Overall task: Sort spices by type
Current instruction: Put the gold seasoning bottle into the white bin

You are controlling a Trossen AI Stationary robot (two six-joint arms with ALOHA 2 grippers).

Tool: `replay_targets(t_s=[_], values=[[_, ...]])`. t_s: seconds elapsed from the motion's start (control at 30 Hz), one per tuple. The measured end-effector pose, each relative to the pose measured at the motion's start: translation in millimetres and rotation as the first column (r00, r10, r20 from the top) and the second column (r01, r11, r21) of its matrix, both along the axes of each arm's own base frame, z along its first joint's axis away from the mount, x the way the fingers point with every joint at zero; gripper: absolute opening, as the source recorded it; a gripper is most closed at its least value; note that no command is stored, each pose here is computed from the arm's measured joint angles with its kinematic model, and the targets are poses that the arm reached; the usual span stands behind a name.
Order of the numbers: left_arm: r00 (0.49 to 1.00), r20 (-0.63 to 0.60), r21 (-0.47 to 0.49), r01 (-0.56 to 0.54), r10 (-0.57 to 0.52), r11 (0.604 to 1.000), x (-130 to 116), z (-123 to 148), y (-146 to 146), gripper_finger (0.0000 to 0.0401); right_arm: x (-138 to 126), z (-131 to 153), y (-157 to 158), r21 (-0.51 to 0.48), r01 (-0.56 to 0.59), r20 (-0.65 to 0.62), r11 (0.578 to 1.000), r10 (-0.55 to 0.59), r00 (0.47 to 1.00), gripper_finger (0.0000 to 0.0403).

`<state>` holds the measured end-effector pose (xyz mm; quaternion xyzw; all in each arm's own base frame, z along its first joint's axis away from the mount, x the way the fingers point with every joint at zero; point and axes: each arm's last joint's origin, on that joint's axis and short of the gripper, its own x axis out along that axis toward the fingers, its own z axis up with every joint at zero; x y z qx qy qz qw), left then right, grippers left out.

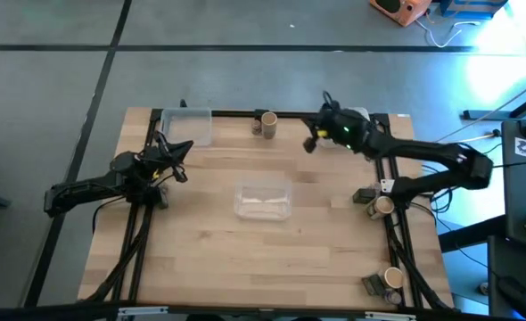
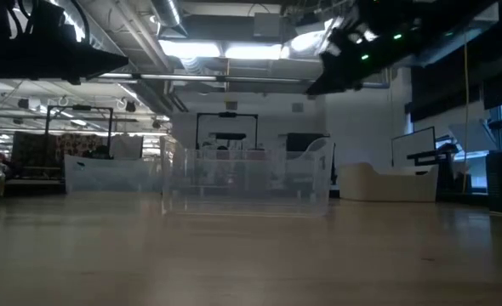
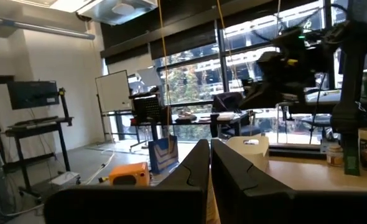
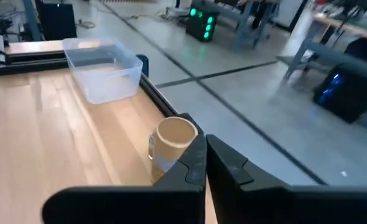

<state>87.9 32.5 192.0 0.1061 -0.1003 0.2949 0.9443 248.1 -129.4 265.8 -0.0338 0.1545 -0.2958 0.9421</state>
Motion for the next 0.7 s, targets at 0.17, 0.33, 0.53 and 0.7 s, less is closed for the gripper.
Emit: replay_targets(t_s=[0.17, 0.33, 0.53, 0.7], values=[[1.000, -0.003, 0.003, -0.001, 0.001, 1.000, 0.0, -0.1, 0.0, 0.0005, 27.9, -11.1, -32.4, 0.096, -0.040, -0.057, 0.995, 0.046, 0.997, 0.0032], [1.000, 0.014, -0.012, 0.004, -0.004, 1.000, -0.1, 0.6, 0.0, 0.0005, 55.1, -19.4, -57.3, 0.207, -0.140, -0.112, 0.968, 0.165, 0.980, 0.0129], [1.000, 0.024, -0.027, 0.009, -0.009, 1.000, -0.1, 0.6, 0.0, 0.0005, 81.7, -30.8, -83.6, 0.310, -0.131, -0.227, 0.942, 0.207, 0.952, 0.0277], [0.998, 0.053, -0.070, 0.025, -0.021, 0.997, -0.1, 0.5, 0.0, 0.0005, 95.2, -37.3, -94.3, 0.284, -0.086, -0.276, 0.955, 0.168, 0.946, 0.0359]])
